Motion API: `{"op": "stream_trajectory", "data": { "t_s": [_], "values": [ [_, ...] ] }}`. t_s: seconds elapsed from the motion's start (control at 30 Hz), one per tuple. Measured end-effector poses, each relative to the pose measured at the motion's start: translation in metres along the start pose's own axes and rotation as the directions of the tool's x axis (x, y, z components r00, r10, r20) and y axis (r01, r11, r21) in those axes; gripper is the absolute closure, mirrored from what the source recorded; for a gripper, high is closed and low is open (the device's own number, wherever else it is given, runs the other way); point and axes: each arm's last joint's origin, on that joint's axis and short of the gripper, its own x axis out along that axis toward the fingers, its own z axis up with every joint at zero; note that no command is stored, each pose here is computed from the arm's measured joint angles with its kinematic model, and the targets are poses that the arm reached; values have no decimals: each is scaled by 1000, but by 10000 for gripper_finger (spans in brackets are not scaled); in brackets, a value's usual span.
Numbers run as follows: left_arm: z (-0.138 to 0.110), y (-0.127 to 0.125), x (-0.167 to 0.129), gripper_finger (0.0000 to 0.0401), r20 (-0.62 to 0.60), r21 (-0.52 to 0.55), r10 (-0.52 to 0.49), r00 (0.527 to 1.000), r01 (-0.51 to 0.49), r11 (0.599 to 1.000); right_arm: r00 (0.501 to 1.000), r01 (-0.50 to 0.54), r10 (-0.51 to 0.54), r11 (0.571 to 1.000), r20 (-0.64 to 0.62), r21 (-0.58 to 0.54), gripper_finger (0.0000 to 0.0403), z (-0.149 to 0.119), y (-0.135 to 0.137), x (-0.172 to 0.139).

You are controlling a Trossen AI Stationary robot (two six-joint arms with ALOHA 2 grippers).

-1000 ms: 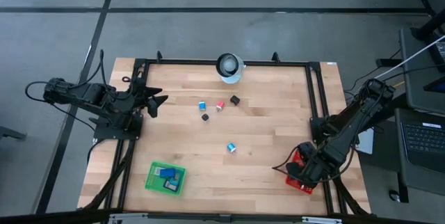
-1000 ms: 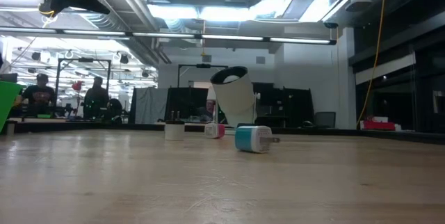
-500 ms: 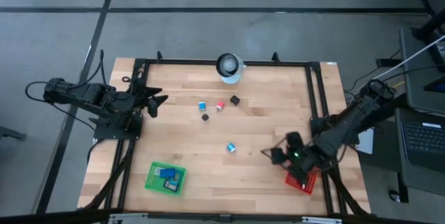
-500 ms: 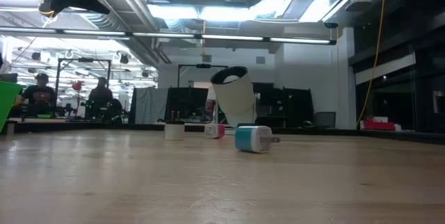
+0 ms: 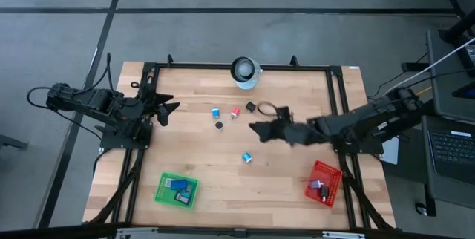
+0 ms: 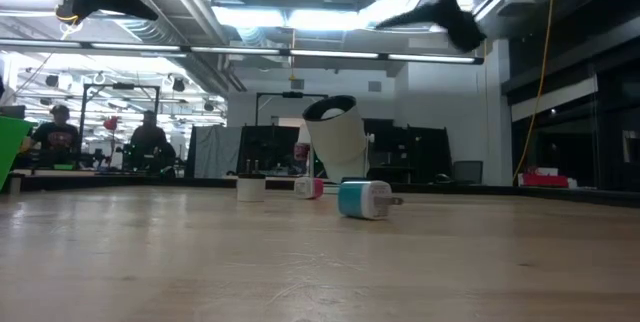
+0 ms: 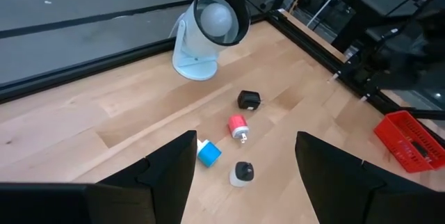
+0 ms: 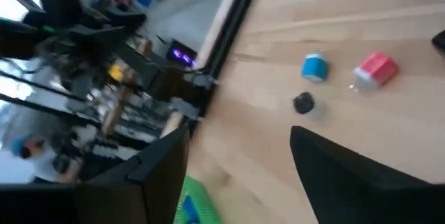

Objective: Pick & Place Office items
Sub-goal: Put the bottom light blue charger adapter into the red bin

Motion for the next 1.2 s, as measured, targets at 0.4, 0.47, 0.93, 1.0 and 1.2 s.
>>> {"op": "stream_trajectory", "data": {
  "t_s": [0.4, 0.47, 0.93, 1.0, 1.2],
  "values": [
    [0, 0, 0, 162, -12, 5, -11, 1000, 11, 1000, 855, 215, -323, 933, -407, -288, 147, 22, 0, 73],
    [0, 0, 0, 162, -12, 5, -11, 1000, 11, 1000, 812, 220, -372, 909, -451, -354, 147, 12, 9, 84],
    [-1, -1, 0, 162, -38, 9, -32, 999, 32, 999, 561, 302, -595, 795, -576, -526, 147, -56, 14, 110],
    [-1, -1, 0, 162, -49, 9, -42, 998, 42, 999, 552, 317, -600, 794, -579, -520, 147, -58, 11, 113],
    [-2, -1, 0, 162, -60, 16, -50, 997, 51, 999, 550, 325, -596, 798, -585, -508, 147, -63, 6, 121]
  ]
}}
